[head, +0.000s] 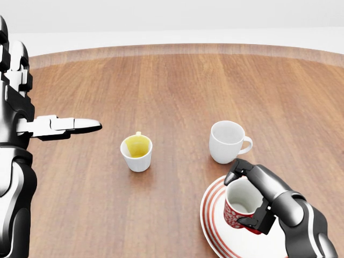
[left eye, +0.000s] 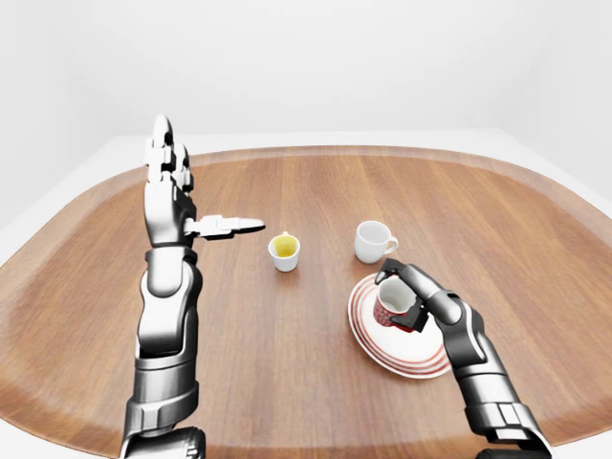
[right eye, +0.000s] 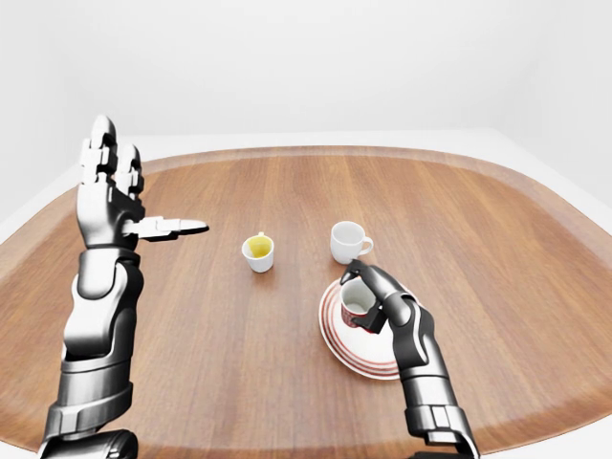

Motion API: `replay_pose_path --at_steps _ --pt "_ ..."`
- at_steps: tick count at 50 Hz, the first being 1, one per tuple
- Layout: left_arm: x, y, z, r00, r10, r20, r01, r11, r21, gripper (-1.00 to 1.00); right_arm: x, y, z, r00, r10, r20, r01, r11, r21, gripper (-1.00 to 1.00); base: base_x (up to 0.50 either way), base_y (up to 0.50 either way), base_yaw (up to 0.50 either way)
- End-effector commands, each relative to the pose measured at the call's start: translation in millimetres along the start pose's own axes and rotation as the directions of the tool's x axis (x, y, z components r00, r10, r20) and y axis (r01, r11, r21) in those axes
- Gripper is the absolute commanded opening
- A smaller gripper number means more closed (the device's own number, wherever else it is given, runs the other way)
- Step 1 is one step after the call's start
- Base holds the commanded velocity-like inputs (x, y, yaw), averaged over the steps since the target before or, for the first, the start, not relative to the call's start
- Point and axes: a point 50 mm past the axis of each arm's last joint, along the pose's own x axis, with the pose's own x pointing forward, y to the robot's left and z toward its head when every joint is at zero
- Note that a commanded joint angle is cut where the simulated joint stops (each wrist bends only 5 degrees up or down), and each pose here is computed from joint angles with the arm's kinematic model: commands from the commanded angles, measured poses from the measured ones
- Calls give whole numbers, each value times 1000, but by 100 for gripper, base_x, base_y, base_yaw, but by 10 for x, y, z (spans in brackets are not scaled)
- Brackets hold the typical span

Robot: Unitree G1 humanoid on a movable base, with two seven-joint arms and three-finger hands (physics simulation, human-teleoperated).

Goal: Pick up the red mug and put it on the plate

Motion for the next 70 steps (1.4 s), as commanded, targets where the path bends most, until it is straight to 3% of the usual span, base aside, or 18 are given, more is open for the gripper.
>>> replay_pose_path --at_steps 1,25,70 --pt "1 -23 23 1000 -4 10 4 1000 -1 100 5 -97 -186 997 -32 -66 33 999 22 -100 0 0 0" --pt "2 -50 48 1000 -11 22 11 1000 5 100 64 -186 -304 991 -53 -120 58 998 37 -100 0 0 0" --pt "-33 -20 -16 1000 -5 -6 5 1000 2 100 176 -52 -580 965 -33 -260 61 993 99 -100 0 0 0"
